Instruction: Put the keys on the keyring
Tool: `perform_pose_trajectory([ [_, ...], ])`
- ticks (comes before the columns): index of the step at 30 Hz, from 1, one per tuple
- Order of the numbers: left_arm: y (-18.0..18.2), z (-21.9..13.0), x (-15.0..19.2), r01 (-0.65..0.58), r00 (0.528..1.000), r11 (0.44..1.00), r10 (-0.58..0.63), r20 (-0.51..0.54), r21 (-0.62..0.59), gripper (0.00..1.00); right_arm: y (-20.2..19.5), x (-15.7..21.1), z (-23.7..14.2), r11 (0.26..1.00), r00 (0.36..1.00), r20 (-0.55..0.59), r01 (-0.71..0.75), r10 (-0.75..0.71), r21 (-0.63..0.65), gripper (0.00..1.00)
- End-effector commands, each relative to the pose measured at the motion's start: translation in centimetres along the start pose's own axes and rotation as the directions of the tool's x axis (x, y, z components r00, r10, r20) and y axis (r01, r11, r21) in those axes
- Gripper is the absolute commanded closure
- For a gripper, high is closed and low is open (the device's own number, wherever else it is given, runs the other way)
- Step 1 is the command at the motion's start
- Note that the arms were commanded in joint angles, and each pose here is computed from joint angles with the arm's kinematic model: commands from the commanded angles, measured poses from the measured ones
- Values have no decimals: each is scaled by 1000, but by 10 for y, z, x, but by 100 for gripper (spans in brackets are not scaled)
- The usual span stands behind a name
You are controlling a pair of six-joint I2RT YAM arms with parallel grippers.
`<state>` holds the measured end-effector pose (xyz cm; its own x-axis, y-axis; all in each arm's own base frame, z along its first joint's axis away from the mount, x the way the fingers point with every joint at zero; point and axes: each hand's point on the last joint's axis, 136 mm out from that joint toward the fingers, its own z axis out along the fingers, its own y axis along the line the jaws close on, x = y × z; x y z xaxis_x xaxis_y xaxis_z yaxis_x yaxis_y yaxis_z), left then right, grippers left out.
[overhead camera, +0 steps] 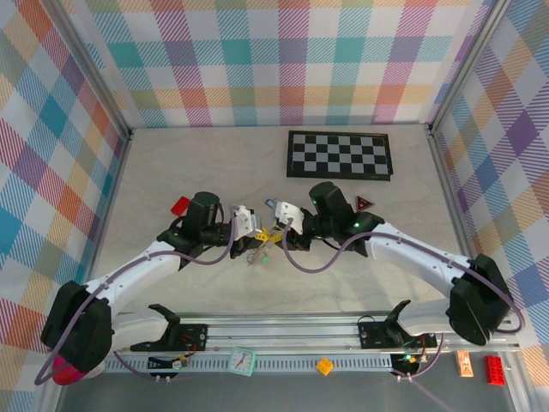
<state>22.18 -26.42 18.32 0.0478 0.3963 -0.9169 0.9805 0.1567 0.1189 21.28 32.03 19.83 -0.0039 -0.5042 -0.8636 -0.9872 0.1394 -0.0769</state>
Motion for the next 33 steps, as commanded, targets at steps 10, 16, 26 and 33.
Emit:
perform_pose_trajectory([
  [10, -11, -15, -34, -154, 974, 984, 166, 157, -86, 100, 7, -4, -12, 998, 987, 147, 62, -57, -25, 68],
  [16, -14, -17, -43, -148, 959, 985, 166, 232, -92, 100, 17, -14, -8, 992, 978, 188, 106, -91, -69, 70],
  [26, -21, -14, -47, -131, 954, 991, 135, 270, -33, 100, 20, -21, -7, 988, 971, 206, 137, -118, -78, 77],
  [33, -23, -14, -46, -122, 954, 992, 124, 273, -22, 100, 14, -20, -12, 990, 971, 198, 139, -132, -18, 77],
])
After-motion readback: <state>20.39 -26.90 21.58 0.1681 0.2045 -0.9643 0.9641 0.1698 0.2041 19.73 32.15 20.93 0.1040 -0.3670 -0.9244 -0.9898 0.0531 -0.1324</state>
